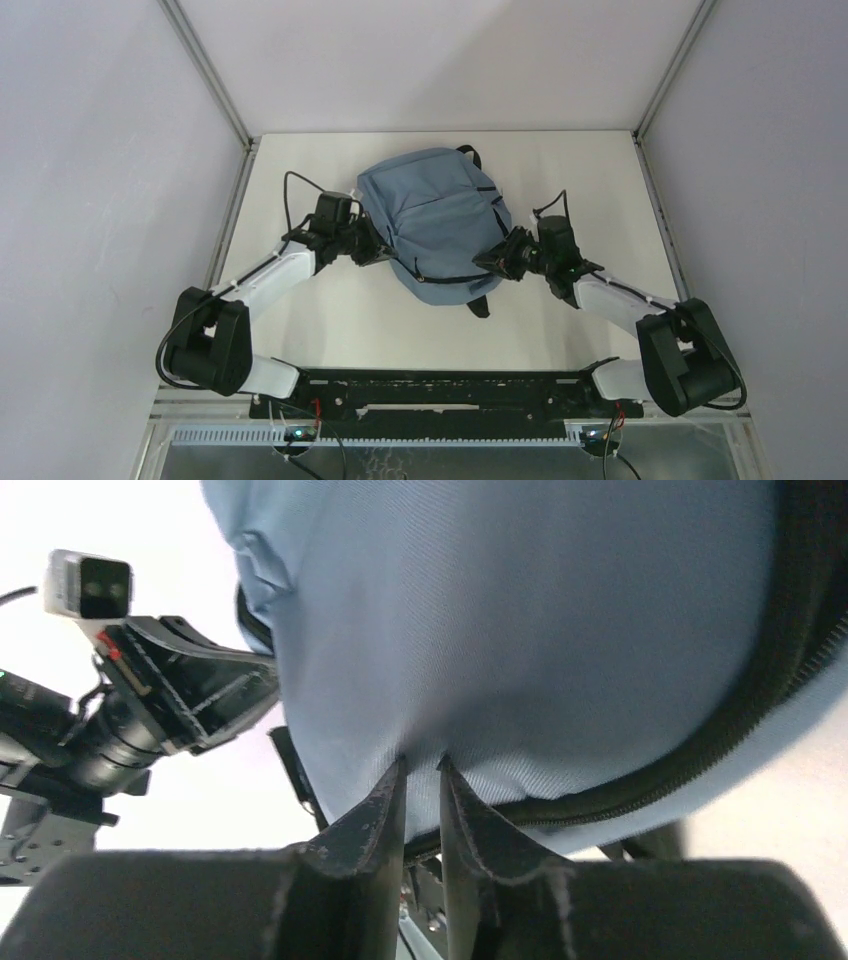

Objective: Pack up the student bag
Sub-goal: Zip the student bag at the center of the board.

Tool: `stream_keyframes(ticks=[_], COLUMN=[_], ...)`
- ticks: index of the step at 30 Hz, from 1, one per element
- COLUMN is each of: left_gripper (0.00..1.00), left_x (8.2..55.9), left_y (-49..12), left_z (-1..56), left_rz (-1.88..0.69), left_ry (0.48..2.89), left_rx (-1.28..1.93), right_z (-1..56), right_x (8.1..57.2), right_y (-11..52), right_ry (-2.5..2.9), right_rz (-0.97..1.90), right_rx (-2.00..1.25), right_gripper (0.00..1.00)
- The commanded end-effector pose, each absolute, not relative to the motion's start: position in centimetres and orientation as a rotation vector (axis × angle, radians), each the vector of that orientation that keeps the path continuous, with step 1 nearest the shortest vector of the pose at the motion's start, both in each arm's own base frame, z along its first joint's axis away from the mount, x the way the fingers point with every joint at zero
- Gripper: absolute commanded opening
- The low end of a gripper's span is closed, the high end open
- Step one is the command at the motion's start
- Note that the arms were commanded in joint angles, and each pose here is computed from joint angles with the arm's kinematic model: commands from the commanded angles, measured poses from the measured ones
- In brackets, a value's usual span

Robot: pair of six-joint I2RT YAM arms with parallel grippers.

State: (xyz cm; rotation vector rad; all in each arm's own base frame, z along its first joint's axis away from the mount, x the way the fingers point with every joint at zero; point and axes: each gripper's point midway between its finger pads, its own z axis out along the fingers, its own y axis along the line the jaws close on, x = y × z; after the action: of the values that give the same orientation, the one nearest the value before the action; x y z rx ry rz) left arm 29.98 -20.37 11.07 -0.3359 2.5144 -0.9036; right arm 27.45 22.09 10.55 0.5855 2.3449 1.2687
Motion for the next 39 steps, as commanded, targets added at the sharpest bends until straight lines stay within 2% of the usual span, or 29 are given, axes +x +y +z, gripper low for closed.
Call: stream_keyframes(ticks=[1, 7, 13, 17, 19, 21, 23, 26, 32, 39], left_gripper=[0.00, 0.00, 0.00, 0.00, 0.00, 0.00, 0.00, 0.00, 0.00, 0.00], left_x=[29.9, 29.7, 29.4, 29.4, 29.3, 29.3, 29.3, 29.3, 29.3, 29.1], left_y=[-21.4, -21.6, -21.7, -22.0, -22.1, -22.2, -22.2, -22.4, -23.0, -23.3], left_z=[12.2, 11.8, 11.8, 11.5, 11.5, 11.6, 11.9, 12.2, 12.3, 12.2], left_rz=[-0.982, -0.995, -0.999, -1.017, -1.025, -1.030, -1.032, -1.037, -1.048, -1.048], left_ry=[2.463, 2.469, 2.466, 2.477, 2.480, 2.477, 2.469, 2.464, 2.468, 2.473], left_rx=[-0.270, -0.271, -0.256, -0.246, -0.238, -0.228, -0.217, -0.204, -0.181, -0.178], right_z=[15.8, 16.3, 16.0, 15.3, 15.2, 14.9, 15.4, 16.2, 17.4, 18.0], right_x=[30.7, 32.9, 32.3, 33.2, 33.3, 33.2, 32.9, 32.1, 29.2, 26.2], right_y=[23.7, 25.1, 24.3, 24.1, 24.4, 24.2, 23.4, 21.5, 19.7, 22.2], right_ry=[2.168, 2.179, 2.201, 2.205, 2.244, 2.291, 2.287, 2.279, 2.289, 2.258], right_rz=[1.374, 1.388, 1.214, 1.241, 1.244, 1.197, 1.120, 0.986, 0.845, 0.881], right_rx=[0.456, 0.387, 0.307, 0.304, 0.268, 0.243, 0.202, 0.164, 0.063, -0.105], right_gripper=[0.21, 0.10, 0.13, 0.12, 0.18, 0.35, 0.47, 0.56, 0.60, 0.57])
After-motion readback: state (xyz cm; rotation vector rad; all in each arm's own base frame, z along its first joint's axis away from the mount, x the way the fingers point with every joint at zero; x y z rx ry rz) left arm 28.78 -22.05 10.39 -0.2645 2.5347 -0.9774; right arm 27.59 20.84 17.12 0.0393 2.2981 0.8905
